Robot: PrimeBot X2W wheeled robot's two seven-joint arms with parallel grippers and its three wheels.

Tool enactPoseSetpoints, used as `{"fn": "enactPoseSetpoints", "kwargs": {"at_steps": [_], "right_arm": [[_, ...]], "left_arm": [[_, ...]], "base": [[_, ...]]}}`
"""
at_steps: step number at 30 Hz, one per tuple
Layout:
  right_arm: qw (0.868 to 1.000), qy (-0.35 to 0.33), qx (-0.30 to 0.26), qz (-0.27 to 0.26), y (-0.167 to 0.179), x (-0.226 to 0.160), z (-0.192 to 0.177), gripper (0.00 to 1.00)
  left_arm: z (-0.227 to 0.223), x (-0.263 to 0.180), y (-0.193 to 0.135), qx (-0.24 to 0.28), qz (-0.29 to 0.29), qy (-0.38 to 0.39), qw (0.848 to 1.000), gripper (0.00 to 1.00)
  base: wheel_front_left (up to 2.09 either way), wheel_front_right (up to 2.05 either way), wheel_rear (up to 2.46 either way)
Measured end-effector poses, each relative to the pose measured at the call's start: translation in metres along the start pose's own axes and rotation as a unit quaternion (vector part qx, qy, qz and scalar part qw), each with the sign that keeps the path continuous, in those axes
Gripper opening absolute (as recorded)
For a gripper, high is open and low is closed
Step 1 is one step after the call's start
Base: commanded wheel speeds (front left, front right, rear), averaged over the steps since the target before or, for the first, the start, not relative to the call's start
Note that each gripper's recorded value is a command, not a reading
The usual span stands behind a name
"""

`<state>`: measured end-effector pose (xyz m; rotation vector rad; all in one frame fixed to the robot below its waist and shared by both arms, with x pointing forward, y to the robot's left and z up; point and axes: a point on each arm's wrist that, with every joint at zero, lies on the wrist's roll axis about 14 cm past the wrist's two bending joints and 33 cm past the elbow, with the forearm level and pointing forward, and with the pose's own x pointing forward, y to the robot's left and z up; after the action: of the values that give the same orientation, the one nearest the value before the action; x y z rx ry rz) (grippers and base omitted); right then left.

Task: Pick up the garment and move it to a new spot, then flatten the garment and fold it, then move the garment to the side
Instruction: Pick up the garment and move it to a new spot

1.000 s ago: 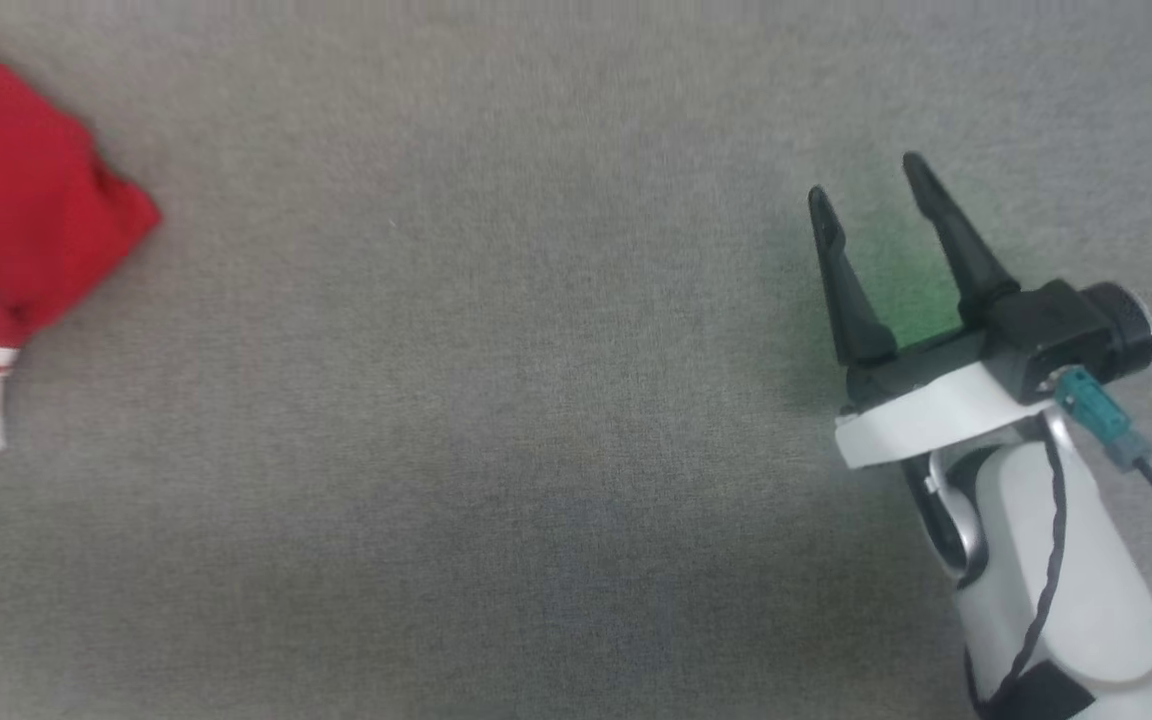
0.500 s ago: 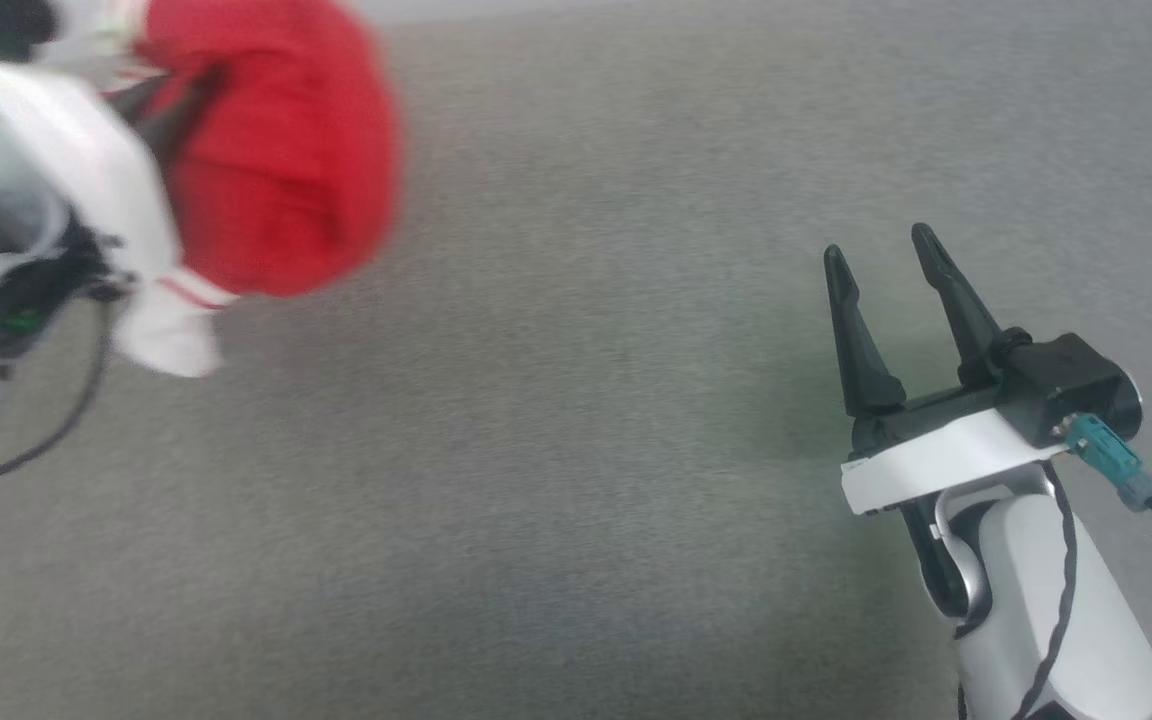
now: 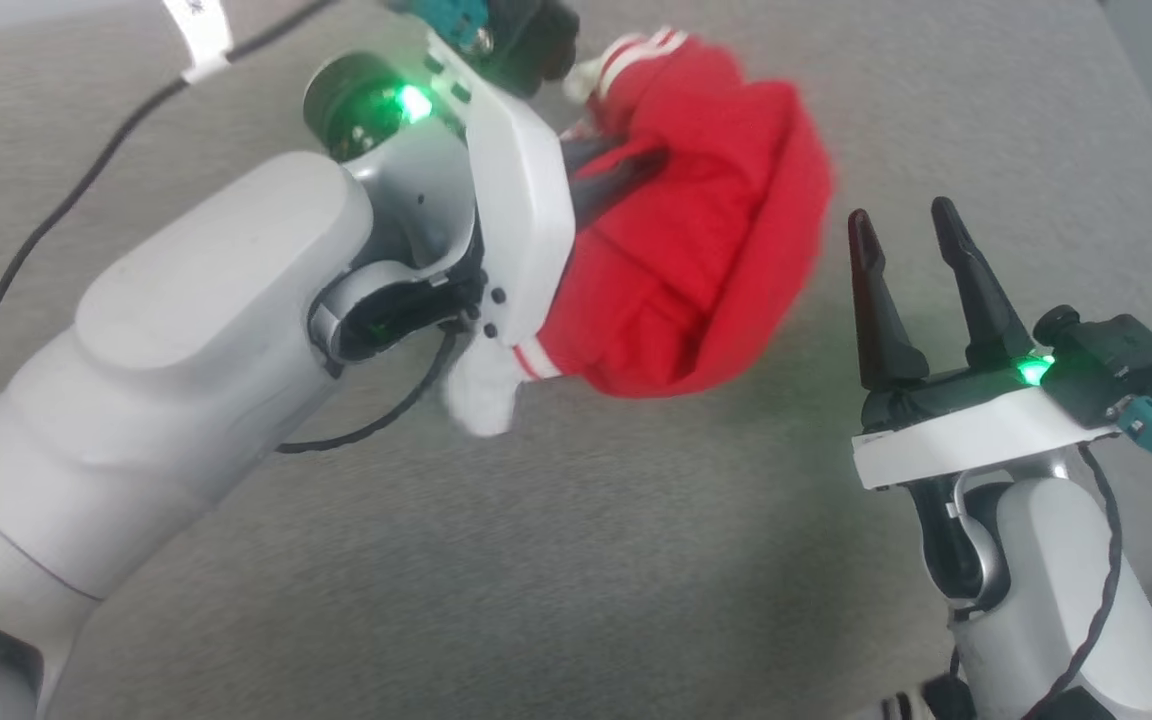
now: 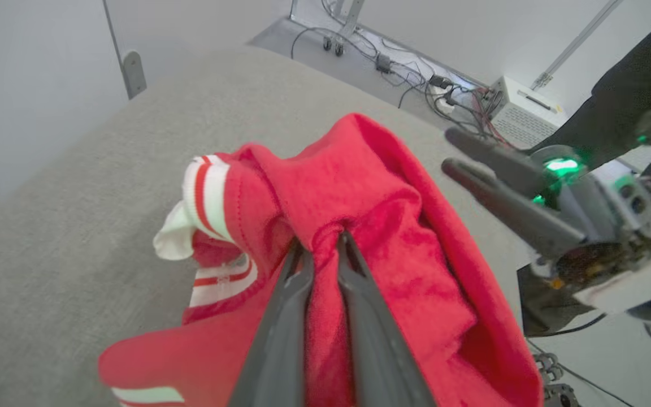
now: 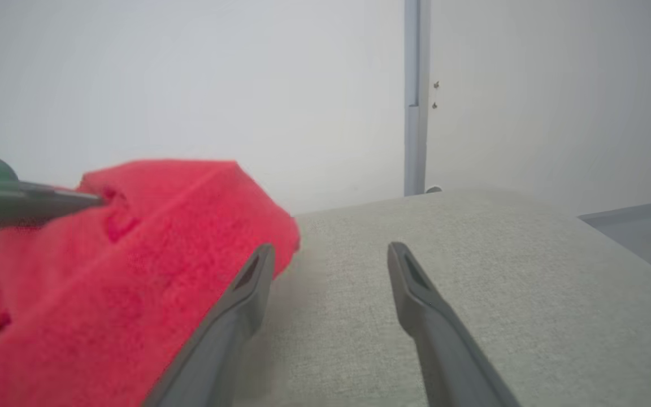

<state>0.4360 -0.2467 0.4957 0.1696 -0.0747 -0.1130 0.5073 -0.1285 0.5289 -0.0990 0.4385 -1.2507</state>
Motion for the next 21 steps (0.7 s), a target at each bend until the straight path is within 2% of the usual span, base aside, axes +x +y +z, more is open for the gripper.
{"fn": "enactPoseSetpoints", "kwargs": {"at_steps": [3,7,12,15,19,21], "right_arm": [[1.0,0.002,0.0,-0.029,-0.02,-0.007,0.002,1.0],[0.999,0.001,0.0,-0.052,-0.036,-0.014,0.005,1.0],[0.997,0.009,0.001,-0.08,-0.052,-0.024,0.003,1.0],[0.996,0.015,0.004,-0.091,-0.058,-0.029,0.0,1.0],[0.995,0.02,0.005,-0.099,-0.062,-0.033,-0.002,1.0],[0.994,0.022,0.004,-0.103,-0.065,-0.034,-0.003,1.0]], "left_arm": [[-0.044,0.022,0.019,-0.008,0.007,0.06,0.998,0.0],[-0.074,0.03,0.038,-0.006,0.02,0.106,0.994,0.0],[-0.109,0.037,0.061,0.023,0.037,0.176,0.983,0.0],[-0.12,0.041,0.067,0.033,0.037,0.206,0.977,0.0],[-0.132,0.044,0.07,0.084,0.034,0.252,0.964,0.0],[-0.135,0.044,0.071,0.078,0.031,0.257,0.963,0.0]], "base": [[0.0,0.0,0.0],[0.0,0.0,0.0],[0.0,0.0,0.0],[0.0,0.0,0.0],[0.0,0.0,0.0],[0.0,0.0,0.0]]}}
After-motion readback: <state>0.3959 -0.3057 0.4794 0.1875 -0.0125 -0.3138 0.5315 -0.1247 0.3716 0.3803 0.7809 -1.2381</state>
